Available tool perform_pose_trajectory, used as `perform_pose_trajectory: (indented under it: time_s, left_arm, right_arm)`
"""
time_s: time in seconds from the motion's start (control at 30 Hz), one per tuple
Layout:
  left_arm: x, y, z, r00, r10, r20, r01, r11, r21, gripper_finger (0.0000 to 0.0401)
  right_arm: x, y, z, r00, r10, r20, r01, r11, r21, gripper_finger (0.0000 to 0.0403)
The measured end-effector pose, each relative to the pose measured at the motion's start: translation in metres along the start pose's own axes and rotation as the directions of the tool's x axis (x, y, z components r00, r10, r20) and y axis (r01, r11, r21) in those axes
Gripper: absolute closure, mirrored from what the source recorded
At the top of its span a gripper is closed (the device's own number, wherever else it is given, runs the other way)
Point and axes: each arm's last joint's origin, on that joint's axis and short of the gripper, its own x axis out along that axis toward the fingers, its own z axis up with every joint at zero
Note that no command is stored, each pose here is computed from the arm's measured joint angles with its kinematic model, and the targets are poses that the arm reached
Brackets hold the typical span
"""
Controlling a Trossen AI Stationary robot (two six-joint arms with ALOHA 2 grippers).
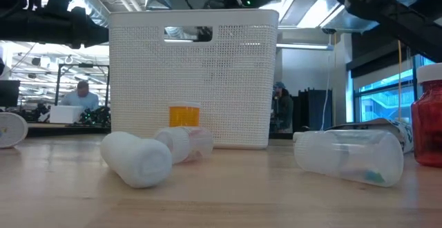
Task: Pick & place medical supplies in basket/bin
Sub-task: Put the rolled brown bandage into the white bin
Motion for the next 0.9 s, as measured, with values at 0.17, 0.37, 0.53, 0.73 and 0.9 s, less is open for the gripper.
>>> perform_pose_trajectory:
  time_s: [0.17, 0.37, 0.53, 0.73, 0.9]
  left_arm:
    - [0.0, 0.0, 0.0, 1.0, 0.0, -0.001, 0.0, 1.0, -0.006, 0.0395]
    - [0.0, 0.0, 0.0, 1.0, 0.003, -0.001, -0.003, 1.0, -0.006, 0.0395]
    - [0.0, 0.0, 0.0, 1.0, 0.003, -0.001, -0.003, 1.0, -0.006, 0.0395]
    - [0.0, 0.0, 0.0, 1.0, 0.004, -0.001, -0.004, 1.0, -0.006, 0.0395]
    - [0.0, 0.0, 0.0, 1.0, 0.004, -0.001, -0.004, 1.0, -0.006, 0.0395]
  right_arm:
    - [0.0, -0.032, -0.019, 0.995, -0.055, -0.081, 0.059, 0.997, 0.044, 0.0122]
    - [-0.001, -0.057, -0.033, 0.979, -0.144, -0.144, 0.156, 0.985, 0.072, 0.0122]
    - [-0.002, -0.069, -0.036, 0.968, -0.209, -0.14, 0.221, 0.972, 0.082, 0.0122]
    - [-0.003, -0.063, -0.036, 0.972, -0.174, -0.159, 0.191, 0.977, 0.098, 0.0122]
    - [-0.026, -0.032, -0.018, 0.993, -0.096, -0.072, 0.101, 0.993, 0.069, 0.0122]
